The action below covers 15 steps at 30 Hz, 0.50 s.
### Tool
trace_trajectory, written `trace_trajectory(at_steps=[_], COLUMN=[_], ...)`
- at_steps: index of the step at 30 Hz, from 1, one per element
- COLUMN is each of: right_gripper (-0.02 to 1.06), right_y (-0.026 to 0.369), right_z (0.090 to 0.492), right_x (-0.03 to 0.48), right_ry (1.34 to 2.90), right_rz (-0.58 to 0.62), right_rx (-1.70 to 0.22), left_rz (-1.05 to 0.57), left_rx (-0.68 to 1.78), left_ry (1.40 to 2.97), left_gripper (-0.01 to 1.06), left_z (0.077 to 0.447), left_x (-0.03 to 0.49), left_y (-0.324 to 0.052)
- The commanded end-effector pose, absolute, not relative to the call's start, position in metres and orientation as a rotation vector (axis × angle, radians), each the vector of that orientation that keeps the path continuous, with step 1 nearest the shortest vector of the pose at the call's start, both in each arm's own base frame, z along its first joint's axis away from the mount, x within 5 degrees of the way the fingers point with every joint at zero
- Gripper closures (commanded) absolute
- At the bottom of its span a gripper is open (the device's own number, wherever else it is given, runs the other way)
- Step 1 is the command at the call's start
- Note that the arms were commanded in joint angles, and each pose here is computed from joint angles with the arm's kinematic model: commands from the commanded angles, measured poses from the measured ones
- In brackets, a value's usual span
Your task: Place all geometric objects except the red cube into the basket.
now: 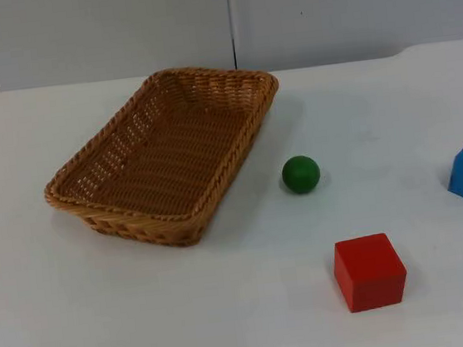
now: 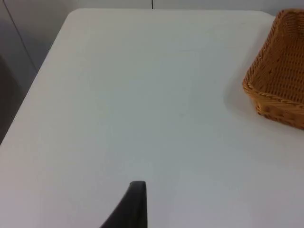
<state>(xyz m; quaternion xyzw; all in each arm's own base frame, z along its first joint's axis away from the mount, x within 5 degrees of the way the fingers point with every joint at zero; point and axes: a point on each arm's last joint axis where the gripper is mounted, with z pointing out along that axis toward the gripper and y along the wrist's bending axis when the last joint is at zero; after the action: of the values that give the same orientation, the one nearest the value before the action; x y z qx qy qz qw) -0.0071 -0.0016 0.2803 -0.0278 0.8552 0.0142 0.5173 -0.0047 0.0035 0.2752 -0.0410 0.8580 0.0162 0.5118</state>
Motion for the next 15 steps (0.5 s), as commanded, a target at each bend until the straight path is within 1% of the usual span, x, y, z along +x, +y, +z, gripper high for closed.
trace_trajectory(at_steps=[1, 5, 9, 10, 14, 15], right_gripper=[-0.01, -0.01, -0.01, -0.01, -0.01, -0.01], right_y=[-0.001, 0.0, 0.001, 0.001, 0.003, 0.003], right_z=[0.285, 0.297, 0.315, 0.315, 0.322, 0.322], right_x=[-0.008, -0.005, 0.016, 0.016, 0.05, 0.05], right_ry=[2.021, 2.009, 2.08, 2.08, 2.141, 2.141], right_rz=[0.032, 0.053, 0.044, 0.044, 0.042, 0.042], right_rx=[-0.057, -0.058, -0.06, -0.06, -0.061, -0.061], left_rz=[0.053, 0.005, -0.04, -0.04, -0.051, -0.051], left_rx=[-0.099, -0.098, -0.102, -0.102, -0.11, -0.11], left_ry=[2.075, 2.101, 2.143, 2.143, 2.232, 2.232], left_gripper=[0.0, 0.0, 0.0, 0.0, 0.0, 0.0], left_z=[0.275, 0.284, 0.299, 0.299, 0.307, 0.307], left_x=[-0.002, 0.007, 0.026, 0.026, 0.053, 0.053], left_y=[0.004, 0.001, -0.001, -0.001, 0.0, 0.0])
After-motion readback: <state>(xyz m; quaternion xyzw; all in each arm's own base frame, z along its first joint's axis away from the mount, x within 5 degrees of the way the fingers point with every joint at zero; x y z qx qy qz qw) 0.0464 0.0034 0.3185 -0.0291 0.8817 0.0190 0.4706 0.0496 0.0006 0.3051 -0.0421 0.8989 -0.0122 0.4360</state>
